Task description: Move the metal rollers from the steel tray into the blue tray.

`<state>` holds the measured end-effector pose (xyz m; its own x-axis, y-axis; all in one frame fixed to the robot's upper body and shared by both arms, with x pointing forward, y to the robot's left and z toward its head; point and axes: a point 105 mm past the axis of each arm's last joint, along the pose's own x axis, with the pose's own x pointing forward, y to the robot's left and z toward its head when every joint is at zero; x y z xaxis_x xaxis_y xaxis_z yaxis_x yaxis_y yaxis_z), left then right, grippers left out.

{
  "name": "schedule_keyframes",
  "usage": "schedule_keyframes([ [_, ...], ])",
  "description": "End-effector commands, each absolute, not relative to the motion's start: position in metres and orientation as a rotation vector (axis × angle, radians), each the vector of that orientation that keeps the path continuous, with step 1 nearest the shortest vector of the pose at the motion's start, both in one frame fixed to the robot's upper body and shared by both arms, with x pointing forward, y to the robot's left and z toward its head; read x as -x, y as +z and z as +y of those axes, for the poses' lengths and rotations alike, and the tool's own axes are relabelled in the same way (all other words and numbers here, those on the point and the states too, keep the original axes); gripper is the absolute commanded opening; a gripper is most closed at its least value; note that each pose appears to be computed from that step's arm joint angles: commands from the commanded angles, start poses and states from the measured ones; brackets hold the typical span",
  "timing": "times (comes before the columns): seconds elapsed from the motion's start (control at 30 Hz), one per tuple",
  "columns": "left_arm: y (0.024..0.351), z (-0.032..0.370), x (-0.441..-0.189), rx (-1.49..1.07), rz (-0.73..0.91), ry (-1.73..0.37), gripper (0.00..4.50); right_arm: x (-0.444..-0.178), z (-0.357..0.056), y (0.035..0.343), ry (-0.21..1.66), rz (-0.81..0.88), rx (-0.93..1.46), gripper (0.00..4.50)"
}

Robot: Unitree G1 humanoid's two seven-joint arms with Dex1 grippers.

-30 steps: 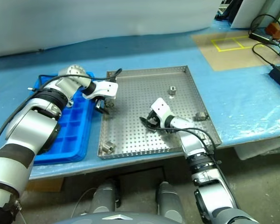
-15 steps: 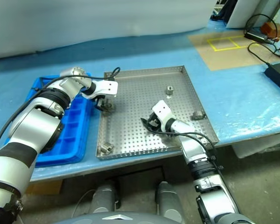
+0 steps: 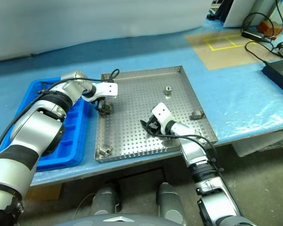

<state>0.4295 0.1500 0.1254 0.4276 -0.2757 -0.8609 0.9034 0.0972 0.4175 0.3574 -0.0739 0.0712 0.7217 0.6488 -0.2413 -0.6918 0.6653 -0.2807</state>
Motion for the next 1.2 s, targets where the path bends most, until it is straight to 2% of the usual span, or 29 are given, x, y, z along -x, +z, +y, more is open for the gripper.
schedule_keyframes([
  [0.03,0.11,0.179,-0.422,-1.154,0.811,-0.944,4.35,-0.353,-0.072,0.063,0.766,0.144,0.368,4.46],
  [0.13,0.11,0.182,-0.422,-1.156,0.816,-0.938,3.74,-0.352,-0.072,0.061,0.768,0.148,0.367,4.5],
  [0.27,0.111,0.184,-0.423,-1.158,0.815,-0.923,2.54,-0.353,-0.074,0.06,0.764,0.149,0.37,4.5],
  [0.5,0.111,0.184,-0.422,-1.179,0.814,-0.938,2.54,-0.354,-0.074,0.062,0.759,0.144,0.374,4.5],
  [0.63,0.114,0.179,-0.421,-1.191,0.772,-0.988,1.68,-0.353,-0.073,0.066,0.758,0.136,0.373,4.5],
  [0.97,0.139,0.146,-0.405,-0.991,0.53,-1.241,1.68,-0.353,-0.068,0.082,0.78,0.107,0.36,4.5],
  [1.2,0.17,0.133,-0.398,-0.817,0.269,-1.271,1.68,-0.357,-0.068,0.12,0.826,0.02,0.348,4.5],
])
